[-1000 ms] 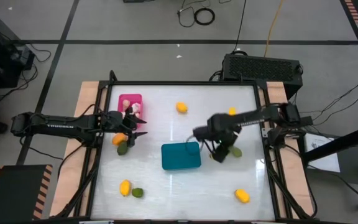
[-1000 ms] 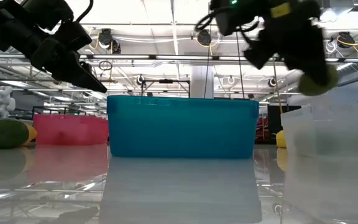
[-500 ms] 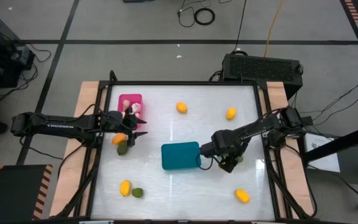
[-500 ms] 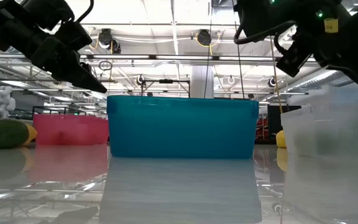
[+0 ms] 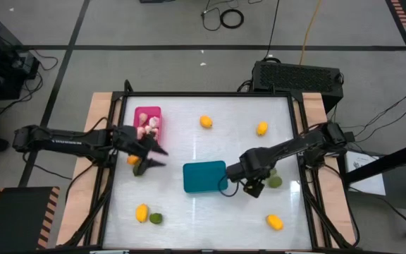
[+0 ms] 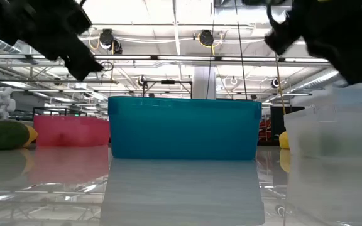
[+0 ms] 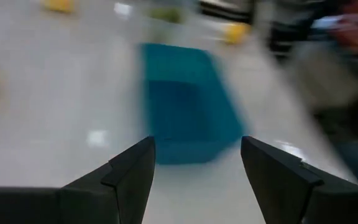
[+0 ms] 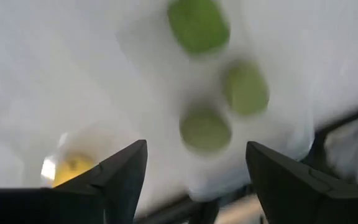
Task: Sort produce into baskets
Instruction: Put the green lime into the white bin
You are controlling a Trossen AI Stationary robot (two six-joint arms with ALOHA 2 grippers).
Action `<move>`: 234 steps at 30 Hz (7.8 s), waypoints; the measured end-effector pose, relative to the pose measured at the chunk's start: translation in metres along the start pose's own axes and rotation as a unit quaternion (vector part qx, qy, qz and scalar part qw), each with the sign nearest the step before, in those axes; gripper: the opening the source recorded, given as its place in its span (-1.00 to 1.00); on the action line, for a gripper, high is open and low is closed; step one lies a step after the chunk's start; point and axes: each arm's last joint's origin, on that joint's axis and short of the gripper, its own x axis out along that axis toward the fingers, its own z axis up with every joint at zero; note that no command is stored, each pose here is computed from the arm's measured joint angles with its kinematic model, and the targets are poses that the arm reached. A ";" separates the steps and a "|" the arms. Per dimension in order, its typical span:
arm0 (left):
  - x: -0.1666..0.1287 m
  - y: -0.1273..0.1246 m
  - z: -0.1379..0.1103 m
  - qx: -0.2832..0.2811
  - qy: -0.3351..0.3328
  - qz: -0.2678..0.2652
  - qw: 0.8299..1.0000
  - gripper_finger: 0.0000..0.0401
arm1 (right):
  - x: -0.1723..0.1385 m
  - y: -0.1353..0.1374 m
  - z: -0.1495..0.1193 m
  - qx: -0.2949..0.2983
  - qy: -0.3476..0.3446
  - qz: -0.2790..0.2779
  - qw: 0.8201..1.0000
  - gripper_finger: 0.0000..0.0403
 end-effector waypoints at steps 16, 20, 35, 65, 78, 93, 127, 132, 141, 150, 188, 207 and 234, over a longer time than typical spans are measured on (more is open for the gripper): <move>0.005 -0.113 -0.005 -0.137 0.074 -0.134 0.979 0.21 | -0.028 0.078 -0.003 -0.129 -0.425 0.088 0.891 0.28; 0.020 -0.147 -0.016 -0.091 0.107 -0.114 0.984 0.21 | -0.029 0.095 -0.008 -0.162 -0.460 0.113 0.866 0.28; 0.094 -0.199 -0.064 0.075 0.240 -0.083 0.964 0.21 | -0.020 0.129 -0.010 -0.156 -0.563 0.082 0.807 0.28; 0.098 -0.177 -0.066 0.130 0.290 -0.040 0.947 0.49 | -0.014 0.136 -0.011 -0.187 -0.563 0.066 0.802 0.28; 0.096 -0.174 -0.070 0.159 0.314 -0.036 0.935 0.49 | -0.014 0.136 -0.011 -0.188 -0.563 0.064 0.802 0.28; 0.110 -0.174 -0.086 0.156 0.334 -0.046 0.928 0.49 | -0.013 0.135 -0.011 -0.189 -0.562 0.063 0.803 0.28; 0.193 -0.098 0.051 0.227 0.022 0.079 0.970 -0.05 | -0.025 0.093 -0.083 -0.054 -0.587 0.001 0.808 0.28; 0.230 -0.053 0.066 0.212 -0.064 0.065 0.973 -0.05 | -0.025 0.083 -0.116 -0.012 -0.653 -0.020 0.757 0.28; 0.317 -0.012 0.094 0.218 -0.097 0.045 0.970 -0.05 | -0.019 0.082 -0.139 -0.023 -0.678 -0.019 0.734 0.28; 0.366 0.012 0.106 0.223 -0.107 0.063 0.967 0.00 | -0.016 0.084 -0.152 -0.043 -0.680 -0.014 0.732 0.28; 0.078 -0.096 0.108 0.077 0.495 0.177 0.847 0.49 | -0.018 0.084 -0.144 -0.029 -0.678 -0.009 0.735 0.28; 0.018 -0.047 -0.014 -0.344 0.417 0.427 0.725 0.49 | -0.023 0.083 -0.128 -0.012 -0.675 -0.021 0.738 0.28; 0.030 -0.025 -0.061 -0.373 0.385 0.410 0.738 0.49 | -0.025 0.083 -0.122 -0.017 -0.673 -0.031 0.738 0.28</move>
